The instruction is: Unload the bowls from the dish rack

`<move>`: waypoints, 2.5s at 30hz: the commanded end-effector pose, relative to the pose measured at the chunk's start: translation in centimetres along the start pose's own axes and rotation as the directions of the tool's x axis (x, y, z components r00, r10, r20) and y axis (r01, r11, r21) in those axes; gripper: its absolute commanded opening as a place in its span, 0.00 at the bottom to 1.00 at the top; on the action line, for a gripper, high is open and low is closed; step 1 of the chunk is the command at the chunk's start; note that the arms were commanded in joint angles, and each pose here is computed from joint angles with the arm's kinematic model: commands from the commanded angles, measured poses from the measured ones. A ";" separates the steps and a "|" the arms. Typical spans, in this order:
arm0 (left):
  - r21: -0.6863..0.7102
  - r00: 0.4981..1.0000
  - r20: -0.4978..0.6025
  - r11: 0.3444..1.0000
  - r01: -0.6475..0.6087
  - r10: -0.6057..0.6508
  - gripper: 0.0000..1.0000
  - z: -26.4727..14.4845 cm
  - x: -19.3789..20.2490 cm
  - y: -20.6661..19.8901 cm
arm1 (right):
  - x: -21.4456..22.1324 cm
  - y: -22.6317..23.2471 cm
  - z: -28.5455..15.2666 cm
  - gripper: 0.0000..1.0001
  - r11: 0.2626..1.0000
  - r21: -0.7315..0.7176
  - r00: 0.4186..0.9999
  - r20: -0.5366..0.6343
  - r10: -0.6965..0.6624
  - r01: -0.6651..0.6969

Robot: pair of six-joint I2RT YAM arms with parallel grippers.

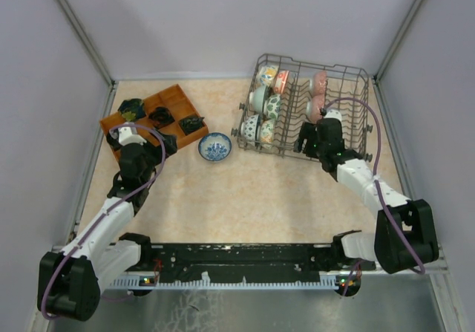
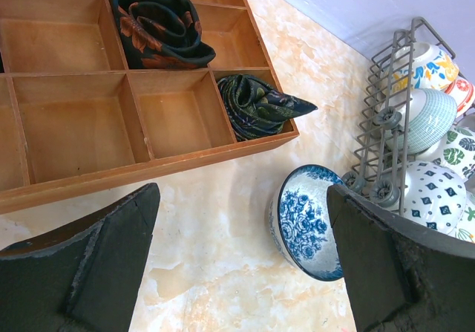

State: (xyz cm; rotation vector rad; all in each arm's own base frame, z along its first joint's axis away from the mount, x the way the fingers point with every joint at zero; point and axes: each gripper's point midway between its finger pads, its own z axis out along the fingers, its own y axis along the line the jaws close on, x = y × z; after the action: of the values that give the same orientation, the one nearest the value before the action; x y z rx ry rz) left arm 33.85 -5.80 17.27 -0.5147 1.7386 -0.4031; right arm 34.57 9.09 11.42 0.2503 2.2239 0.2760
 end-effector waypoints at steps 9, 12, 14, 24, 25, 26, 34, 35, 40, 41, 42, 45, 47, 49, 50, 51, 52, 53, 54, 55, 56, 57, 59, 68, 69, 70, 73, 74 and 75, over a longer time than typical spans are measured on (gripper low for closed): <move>0.015 1.000 0.024 1.000 0.013 -0.013 0.99 -0.1 -0.6 -0.3 | 5.8 1.4 -0.6 0.72 1.000 -0.016 0.982 -0.189 -0.014 0.011; 0.016 1.000 0.025 1.000 0.014 -0.014 0.99 -0.1 -0.6 -0.3 | 6.0 1.8 -0.7 0.72 1.000 -0.020 0.981 -0.193 -0.020 0.017; 0.016 1.000 0.024 1.000 0.013 -0.014 0.99 -0.1 -0.6 -0.3 | 6.0 1.9 -0.7 0.72 1.000 -0.020 0.981 -0.192 -0.021 0.018; 0.010 1.000 0.021 1.000 0.011 -0.011 0.99 -0.1 -0.5 -0.1 | 2.6 2.3 -1.7 0.72 1.000 -0.010 0.996 -0.087 -0.028 0.027; 0.011 1.000 0.022 1.000 0.012 -0.012 0.99 -0.1 -0.5 -0.2 | 1.8 2.5 -2.0 0.72 0.999 -0.014 0.998 -0.062 -0.033 0.032; 0.009 1.000 0.021 1.000 0.010 -0.011 0.99 -0.1 -0.5 -0.1 | 0.8 2.7 -2.3 0.72 0.999 -0.017 0.999 -0.032 -0.032 0.031; -0.013 0.999 0.042 1.000 -0.001 0.002 0.99 -0.4 -0.9 0.4 | -6.9 4.0 -4.8 0.74 0.999 -0.009 0.983 0.180 -0.041 0.043; -0.012 0.999 0.044 1.000 -0.003 0.003 0.99 -0.4 -1.0 0.3 | -7.9 3.8 -4.9 0.73 0.999 -0.007 0.979 0.202 -0.031 0.033; -0.019 0.999 0.044 1.000 -0.005 0.006 0.99 -0.3 -1.0 0.4 | -12.7 1.2 -3.9 0.73 0.989 -0.114 0.947 0.296 0.123 -0.093; -0.020 0.999 0.044 1.000 -0.004 0.005 0.99 -0.2 -1.0 0.4 | -13.4 0.8 -3.7 0.73 0.986 -0.135 0.938 0.319 0.138 -0.099; -0.019 0.999 0.043 1.000 -0.006 0.006 0.99 -0.1 -0.9 0.4 | -14.2 0.5 -3.6 0.73 0.984 -0.149 0.927 0.345 0.144 -0.097; -0.018 0.999 0.038 1.000 -0.006 0.007 0.99 0.1 -0.8 0.4 | -15.7 -0.2 -2.7 0.73 0.986 -0.151 0.918 0.376 0.127 -0.075; -0.018 0.999 0.033 1.000 -0.005 0.006 0.99 0.3 -0.6 0.4 | -16.3 -0.5 -1.9 0.73 0.987 -0.147 0.921 0.373 0.116 -0.065; -0.018 1.000 0.030 1.000 -0.004 0.004 0.99 0.4 -0.5 0.4 | -16.6 -0.9 -0.9 0.73 0.982 -0.176 0.924 0.360 0.129 -0.069; -0.016 1.000 0.028 1.000 -0.004 0.005 0.99 0.4 -0.4 0.4 | -16.6 -1.2 -0.4 0.72 0.976 -0.201 0.924 0.351 0.152 -0.084; -0.014 1.000 0.027 1.000 -0.004 0.004 0.99 0.4 -0.4 0.4 | -16.9 -1.6 0.1 0.72 0.968 -0.233 0.921 0.347 0.177 -0.098; -0.013 1.000 0.027 1.000 -0.003 0.003 0.99 0.4 -0.4 0.4 | -17.1 -1.9 0.5 0.70 0.956 -0.270 0.918 0.341 0.204 -0.113; -0.012 1.000 0.026 1.000 -0.002 0.003 0.99 0.4 -0.4 0.3 | -17.3 -2.4 0.9 0.69 0.946 -0.300 0.915 0.334 0.227 -0.125; -0.013 1.000 0.027 1.000 -0.004 0.004 0.99 0.3 -0.4 0.4 | -17.2 -3.0 1.5 0.68 0.936 -0.324 0.914 0.323 0.245 -0.137; -0.014 1.000 0.027 1.000 -0.005 0.005 0.99 0.3 -0.4 0.4 | -17.6 -3.3 1.7 0.67 0.928 -0.347 0.910 0.326 0.255 -0.136; -0.014 1.000 0.030 1.000 -0.004 0.005 0.99 0.3 -0.4 0.4 | -17.8 -3.7 2.0 0.66 0.924 -0.358 0.909 0.326 0.261 -0.137; -0.014 0.999 0.032 1.000 -0.004 0.004 0.99 0.2 -0.5 0.4 | -17.9 -4.2 2.4 0.66 0.921 -0.363 0.910 0.320 0.263 -0.139; -0.011 0.999 0.032 1.000 0.000 0.000 0.99 0.2 -0.5 0.3 | -17.9 -4.7 3.1 0.65 0.916 -0.378 0.918 0.300 0.259 -0.134; -0.001 1.000 0.030 1.000 0.005 -0.005 0.99 0.3 -0.4 0.1 | -16.5 -4.3 6.5 0.60 0.858 -0.499 0.933 0.237 0.272 -0.123; -0.002 1.000 0.031 1.000 0.006 -0.006 0.99 0.3 -0.5 0.1 | -16.5 -4.3 6.9 0.59 0.854 -0.505 0.934 0.231 0.273 -0.124; -0.002 0.999 0.033 1.000 0.006 -0.006 0.99 0.3 -0.5 0.2 | -16.4 -4.4 7.2 0.58 0.852 -0.508 0.935 0.226 0.272 -0.125; -0.003 0.999 0.034 1.000 0.005 -0.005 0.99 0.3 -0.6 0.1 | -16.3 -4.4 7.9 0.56 0.846 -0.520 0.937 0.224 0.268 -0.118; -0.003 0.999 0.035 1.000 0.006 -0.006 0.99 0.3 -0.6 0.1 | -16.4 -4.4 8.1 0.55 0.843 -0.526 0.937 0.225 0.268 -0.115; -0.003 0.999 0.035 1.000 0.004 -0.004 0.99 0.3 -0.6 0.1 | -16.4 -4.3 8.2 0.54 0.837 -0.536 0.936 0.227 0.268 -0.110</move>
State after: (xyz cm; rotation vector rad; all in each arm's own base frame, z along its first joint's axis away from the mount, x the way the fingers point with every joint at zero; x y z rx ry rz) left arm 34.02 -5.42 16.80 -0.5270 1.7386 -0.3787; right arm 48.90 1.17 13.49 0.3278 1.8783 0.8466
